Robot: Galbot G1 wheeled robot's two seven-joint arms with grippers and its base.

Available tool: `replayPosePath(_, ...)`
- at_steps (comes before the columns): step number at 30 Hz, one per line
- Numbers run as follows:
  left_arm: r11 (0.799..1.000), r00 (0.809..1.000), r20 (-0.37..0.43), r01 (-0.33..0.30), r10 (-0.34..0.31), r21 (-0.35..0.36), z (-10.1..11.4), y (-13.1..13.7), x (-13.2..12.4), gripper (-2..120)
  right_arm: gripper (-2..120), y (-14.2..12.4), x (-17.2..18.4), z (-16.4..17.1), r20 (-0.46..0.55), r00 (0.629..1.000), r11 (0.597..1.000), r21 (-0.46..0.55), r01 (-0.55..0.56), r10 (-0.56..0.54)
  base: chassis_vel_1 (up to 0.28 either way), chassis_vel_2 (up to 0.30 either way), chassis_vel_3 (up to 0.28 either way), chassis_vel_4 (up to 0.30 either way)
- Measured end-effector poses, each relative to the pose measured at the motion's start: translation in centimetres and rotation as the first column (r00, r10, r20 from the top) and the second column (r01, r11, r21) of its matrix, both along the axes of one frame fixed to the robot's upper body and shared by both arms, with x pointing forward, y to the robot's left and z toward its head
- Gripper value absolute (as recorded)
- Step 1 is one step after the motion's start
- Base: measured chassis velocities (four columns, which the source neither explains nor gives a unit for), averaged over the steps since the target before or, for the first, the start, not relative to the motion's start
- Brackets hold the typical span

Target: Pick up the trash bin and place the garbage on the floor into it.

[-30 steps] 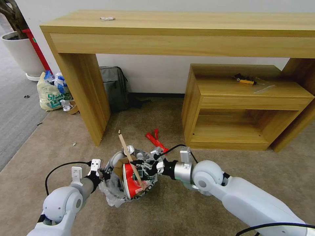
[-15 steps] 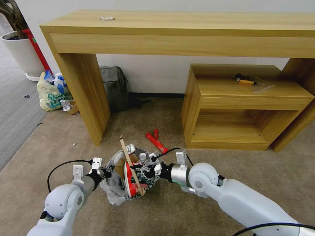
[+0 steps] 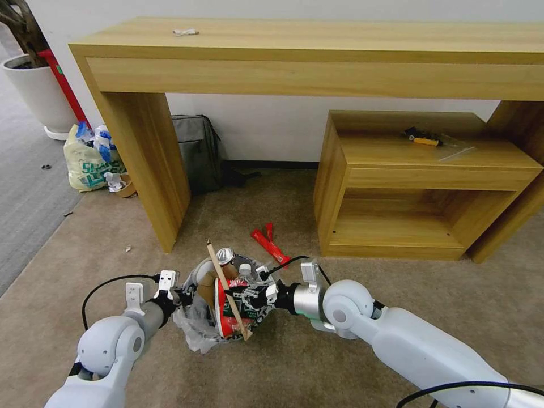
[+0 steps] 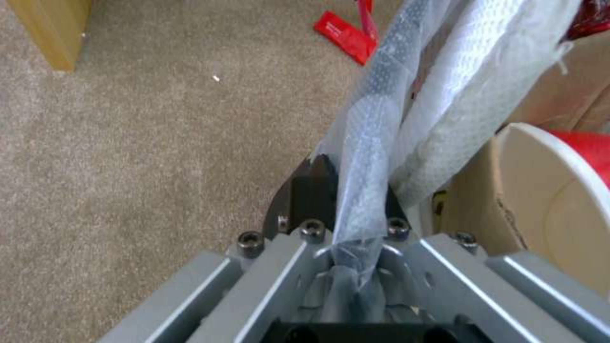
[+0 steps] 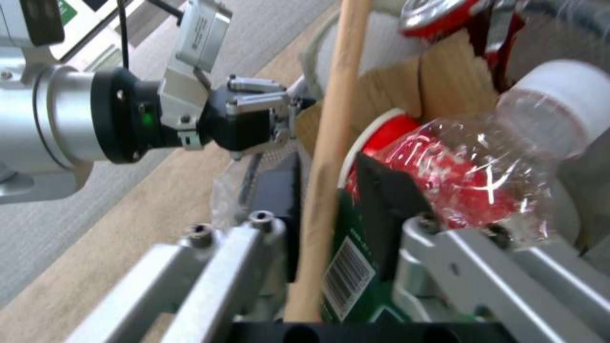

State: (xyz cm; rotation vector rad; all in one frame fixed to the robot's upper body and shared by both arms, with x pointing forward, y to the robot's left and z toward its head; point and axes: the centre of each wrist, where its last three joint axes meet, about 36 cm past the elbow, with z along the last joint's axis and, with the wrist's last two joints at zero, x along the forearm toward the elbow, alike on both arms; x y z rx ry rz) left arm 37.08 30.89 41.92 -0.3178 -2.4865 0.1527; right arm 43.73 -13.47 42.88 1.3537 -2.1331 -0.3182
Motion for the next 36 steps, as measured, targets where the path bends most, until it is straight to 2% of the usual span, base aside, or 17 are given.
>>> replayPosePath(1,1.0,1.0,0.0,0.0,0.0,0.0,0.0,0.0,0.0,0,28,0.0,0.0,0.0,0.0,1.0,1.0,0.0,0.0,0.0,0.0,0.0,0.0,0.0)
replayPosePath(9,1.0,1.0,0.002,-0.001,0.001,-0.001,0.0,-0.1,0.0,0,62,-0.7,0.2,1.0,0.031,0.999,1.0,0.0,0.014,-0.014,0.0,0.0,0.0,0.0)
replayPosePath(10,1.0,1.0,0.002,-0.001,0.001,-0.001,0.0,-0.1,0.0,0,62,-0.7,0.2,1.0,0.031,0.999,1.0,0.0,0.014,-0.014,0.0,0.0,0.0,0.0)
replayPosePath(16,1.0,1.0,0.001,0.0,0.0,0.002,0.0,0.0,0.0,0,87,-1.1,0.5,1.3,0.051,0.998,0.999,0.0,0.035,-0.035,0.0,0.0,0.0,0.0)
replayPosePath(17,1.0,1.0,0.001,0.0,0.0,0.002,0.0,0.0,0.0,0,87,-1.1,0.5,1.3,0.051,0.998,0.999,0.0,0.035,-0.035,0.0,0.0,0.0,0.0)
replayPosePath(18,1.0,1.0,0.001,0.001,-0.001,0.002,0.1,0.0,0.0,0,93,-1.2,0.6,1.6,0.056,0.998,0.999,0.003,0.04,-0.04,0.0,0.0,0.0,0.0)
replayPosePath(20,1.0,1.0,0.002,0.0,0.0,0.002,0.1,0.1,0.0,0,98,-1.4,0.8,1.8,0.062,0.997,0.999,0.007,0.046,-0.046,0.0,0.0,0.0,0.0)
replayPosePath(31,1.0,1.0,-0.011,-0.013,0.013,0.0,-0.4,0.7,0.1,0,100,-2.8,1.0,4.5,0.15,0.983,0.994,0.053,0.098,-0.105,0.0,0.0,0.0,0.0)
replayPosePath(36,1.0,0.999,-0.022,-0.027,0.027,-0.002,-0.9,0.9,0.3,0,100,-3.5,1.1,5.6,0.239,0.954,0.983,0.047,0.178,-0.184,0.0,0.0,0.0,0.0)
